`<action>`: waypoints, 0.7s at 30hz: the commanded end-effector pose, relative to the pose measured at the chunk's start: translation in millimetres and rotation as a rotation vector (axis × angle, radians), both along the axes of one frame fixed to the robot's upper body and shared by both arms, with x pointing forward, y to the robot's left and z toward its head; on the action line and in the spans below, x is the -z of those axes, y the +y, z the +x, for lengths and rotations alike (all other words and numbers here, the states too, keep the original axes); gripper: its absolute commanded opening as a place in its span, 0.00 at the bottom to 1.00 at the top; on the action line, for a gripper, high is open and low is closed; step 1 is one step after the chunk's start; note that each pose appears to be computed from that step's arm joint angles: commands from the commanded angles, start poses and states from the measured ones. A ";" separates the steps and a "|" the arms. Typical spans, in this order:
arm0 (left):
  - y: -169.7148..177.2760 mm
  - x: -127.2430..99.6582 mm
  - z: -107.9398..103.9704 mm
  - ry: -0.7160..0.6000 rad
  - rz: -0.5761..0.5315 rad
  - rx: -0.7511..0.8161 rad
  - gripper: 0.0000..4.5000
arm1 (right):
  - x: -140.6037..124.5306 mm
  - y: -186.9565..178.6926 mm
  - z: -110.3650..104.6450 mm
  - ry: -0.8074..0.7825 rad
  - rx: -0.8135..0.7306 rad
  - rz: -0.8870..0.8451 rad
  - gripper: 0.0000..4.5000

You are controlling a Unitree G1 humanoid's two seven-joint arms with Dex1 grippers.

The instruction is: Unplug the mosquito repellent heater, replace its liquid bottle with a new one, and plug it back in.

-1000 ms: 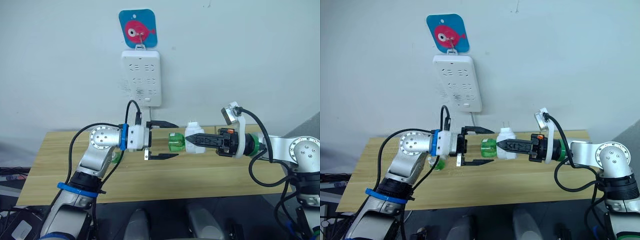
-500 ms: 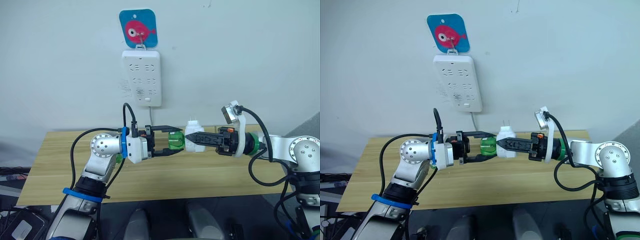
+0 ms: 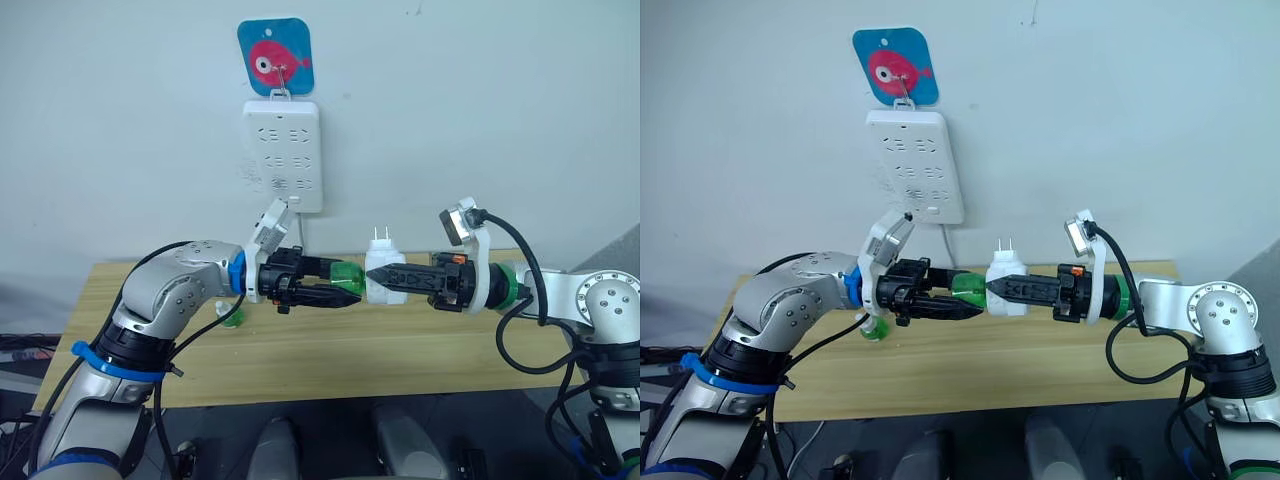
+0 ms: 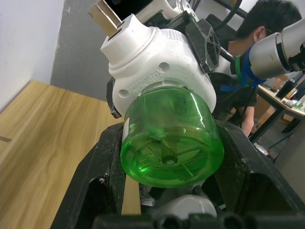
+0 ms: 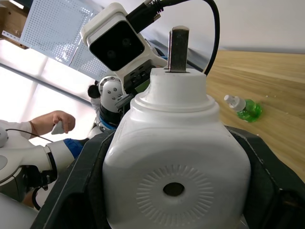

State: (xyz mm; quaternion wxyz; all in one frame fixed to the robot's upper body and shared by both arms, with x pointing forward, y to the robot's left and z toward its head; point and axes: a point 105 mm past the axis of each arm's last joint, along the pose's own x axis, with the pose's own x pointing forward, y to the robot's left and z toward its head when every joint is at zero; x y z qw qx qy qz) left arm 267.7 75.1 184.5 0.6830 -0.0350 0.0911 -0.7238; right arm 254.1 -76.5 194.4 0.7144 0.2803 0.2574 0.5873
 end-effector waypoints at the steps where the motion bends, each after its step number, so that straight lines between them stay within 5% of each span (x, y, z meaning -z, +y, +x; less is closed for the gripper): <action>1: 11.0 -9.5 3.3 -0.125 -0.002 -0.062 0.50 | -4.1 -2.7 -3.9 -0.015 -0.008 0.005 0.67; 2: 11.0 -5.5 4.4 -0.177 0.020 -0.069 0.50 | -4.1 -2.7 -4.0 -0.014 -0.007 0.006 0.67; 9: 19.2 22.5 5.1 -0.773 0.119 -0.015 0.99 | -4.3 -3.0 -2.7 -0.010 0.002 0.011 0.67; 15: 15.1 6.7 4.5 -1.060 -0.026 -0.114 1.00 | -4.7 -2.6 -1.4 -0.013 0.006 0.013 0.67; 21: 10.3 4.4 2.0 -1.087 -0.069 -0.136 1.00 | -5.0 -2.6 -0.2 -0.015 0.008 0.013 0.67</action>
